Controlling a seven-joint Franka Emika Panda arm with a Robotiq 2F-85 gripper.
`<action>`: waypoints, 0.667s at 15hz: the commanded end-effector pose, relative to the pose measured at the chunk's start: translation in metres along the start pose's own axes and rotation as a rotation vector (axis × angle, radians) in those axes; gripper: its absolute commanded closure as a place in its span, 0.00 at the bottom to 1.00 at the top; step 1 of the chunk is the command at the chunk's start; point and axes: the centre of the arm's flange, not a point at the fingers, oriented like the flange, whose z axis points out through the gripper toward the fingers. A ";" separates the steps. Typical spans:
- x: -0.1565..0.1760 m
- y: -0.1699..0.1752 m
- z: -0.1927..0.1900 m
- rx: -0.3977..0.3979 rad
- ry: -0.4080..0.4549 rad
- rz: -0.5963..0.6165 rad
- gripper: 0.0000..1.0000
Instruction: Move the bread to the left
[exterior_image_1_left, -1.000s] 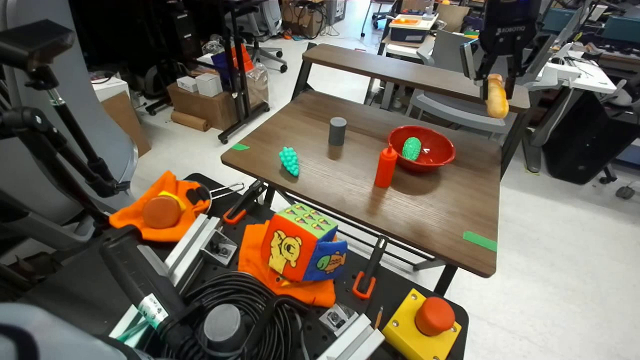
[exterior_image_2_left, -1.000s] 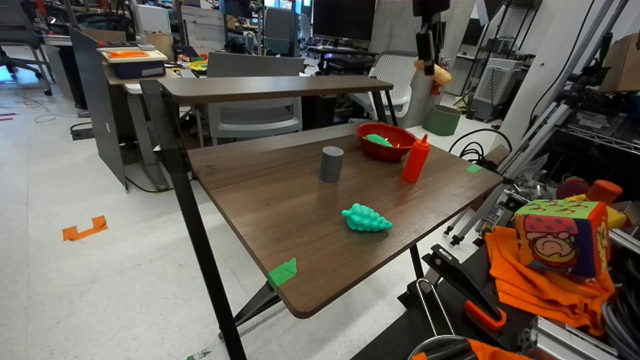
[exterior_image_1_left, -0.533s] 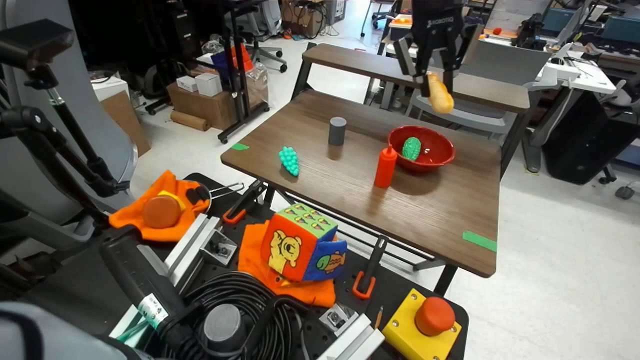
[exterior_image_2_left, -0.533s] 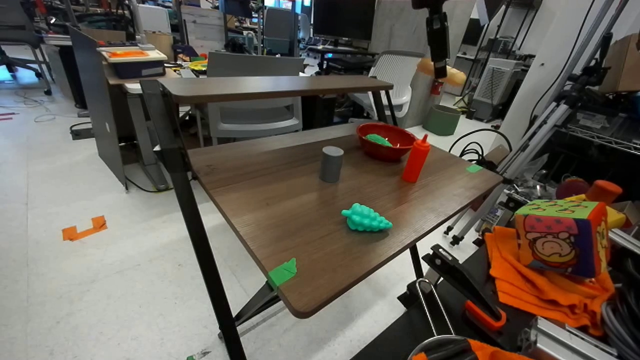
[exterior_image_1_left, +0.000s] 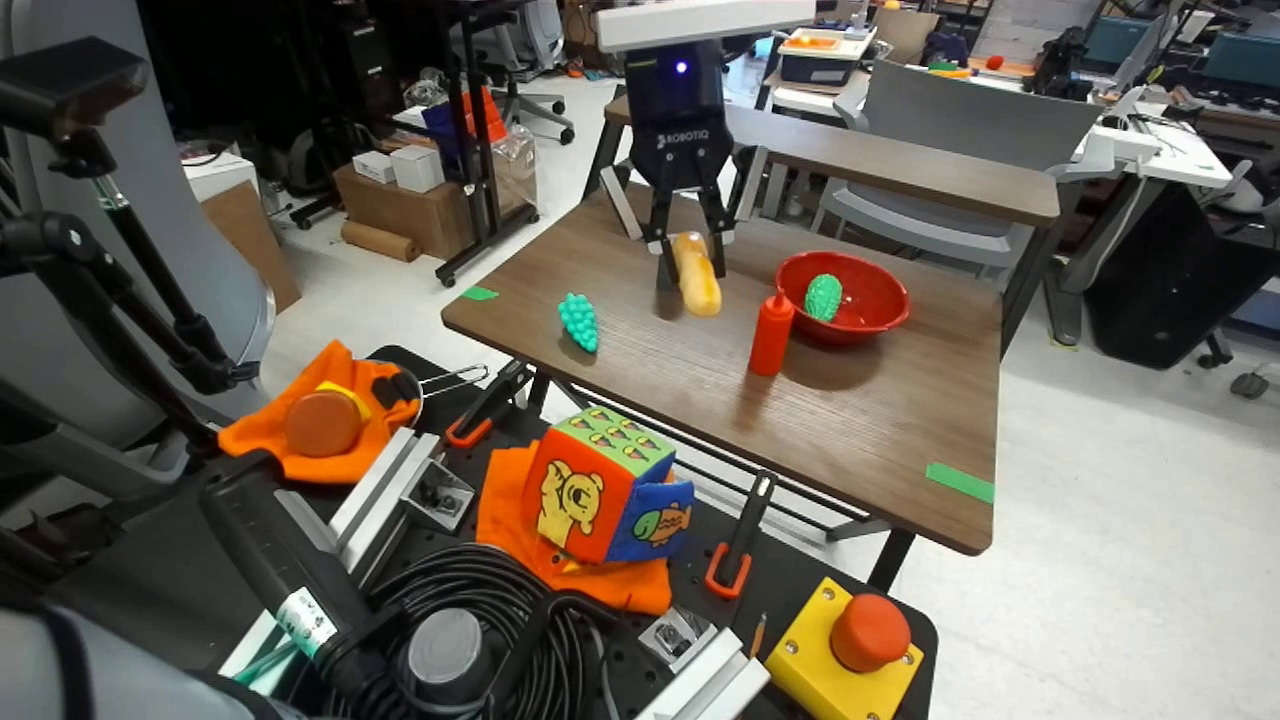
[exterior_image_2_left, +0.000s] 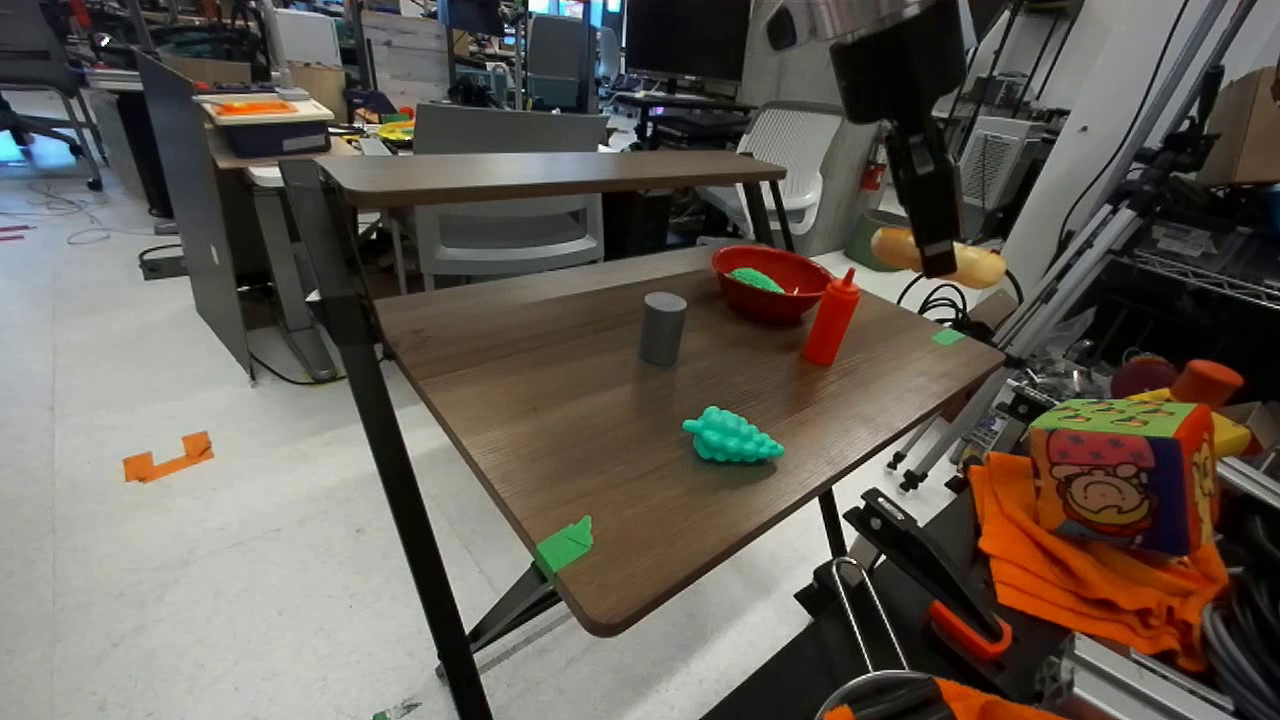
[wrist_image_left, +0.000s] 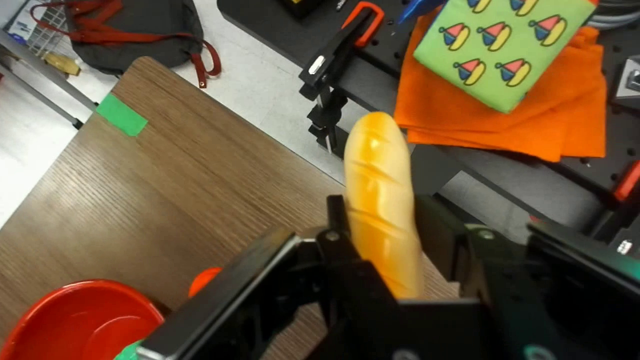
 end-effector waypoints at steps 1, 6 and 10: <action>0.003 -0.019 0.005 -0.006 0.064 0.042 0.86; 0.043 0.000 0.008 -0.058 0.161 0.085 0.86; 0.081 0.027 0.026 -0.091 0.155 0.066 0.86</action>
